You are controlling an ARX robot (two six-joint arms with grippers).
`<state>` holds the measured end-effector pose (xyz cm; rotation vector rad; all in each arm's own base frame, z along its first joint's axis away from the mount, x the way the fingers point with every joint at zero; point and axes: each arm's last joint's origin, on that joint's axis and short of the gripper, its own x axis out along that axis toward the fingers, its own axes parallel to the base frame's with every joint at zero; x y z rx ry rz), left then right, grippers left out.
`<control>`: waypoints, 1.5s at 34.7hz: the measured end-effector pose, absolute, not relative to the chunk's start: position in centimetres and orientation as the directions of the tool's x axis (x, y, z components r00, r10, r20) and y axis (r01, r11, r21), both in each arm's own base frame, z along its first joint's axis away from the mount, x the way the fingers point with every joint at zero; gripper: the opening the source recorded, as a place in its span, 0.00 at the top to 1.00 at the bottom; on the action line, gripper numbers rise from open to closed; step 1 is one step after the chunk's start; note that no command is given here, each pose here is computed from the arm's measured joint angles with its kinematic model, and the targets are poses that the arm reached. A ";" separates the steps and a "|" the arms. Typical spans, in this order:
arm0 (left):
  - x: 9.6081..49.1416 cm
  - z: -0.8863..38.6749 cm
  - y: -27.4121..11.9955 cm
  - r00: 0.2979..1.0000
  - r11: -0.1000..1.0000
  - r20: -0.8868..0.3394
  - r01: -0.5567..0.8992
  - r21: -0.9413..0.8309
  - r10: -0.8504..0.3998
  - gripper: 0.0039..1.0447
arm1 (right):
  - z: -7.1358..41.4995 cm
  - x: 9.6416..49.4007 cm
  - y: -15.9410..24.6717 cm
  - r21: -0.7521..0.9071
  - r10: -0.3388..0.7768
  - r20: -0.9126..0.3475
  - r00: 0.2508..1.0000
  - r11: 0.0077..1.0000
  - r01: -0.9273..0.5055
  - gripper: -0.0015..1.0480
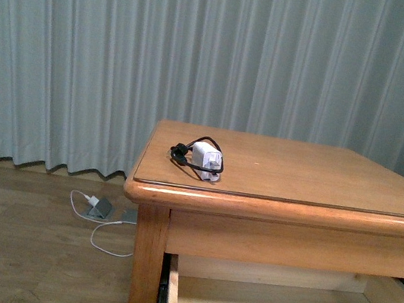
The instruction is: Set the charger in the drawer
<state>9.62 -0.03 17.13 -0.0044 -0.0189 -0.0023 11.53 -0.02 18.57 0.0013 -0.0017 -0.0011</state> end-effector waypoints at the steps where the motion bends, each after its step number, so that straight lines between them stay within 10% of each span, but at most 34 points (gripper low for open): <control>1: 9.6 17.1 0.0 1.000 1.000 0.019 0.003 -0.004 -0.003 0.06 | 18.6 11.5 0.0 0.001 -0.001 0.002 1.000 1.000 0.001 0.09; 13: 11.1 17.6 -0.6 0.953 0.921 -0.061 -0.302 -0.247 0.297 0.06 | 18.6 11.5 0.0 0.001 -0.001 0.002 1.000 1.000 0.001 0.09; 33: 29.7 28.1 -9.3 0.969 0.970 -0.057 0.241 -0.017 -0.242 0.06 | 18.6 11.5 0.0 0.001 -0.001 0.001 1.000 1.000 0.001 0.09; 52: 40.5 26.0 -17.9 0.900 0.905 -0.149 0.421 0.054 -0.410 0.06 | 18.6 11.5 0.0 0.001 -0.001 0.001 1.000 1.000 0.001 0.09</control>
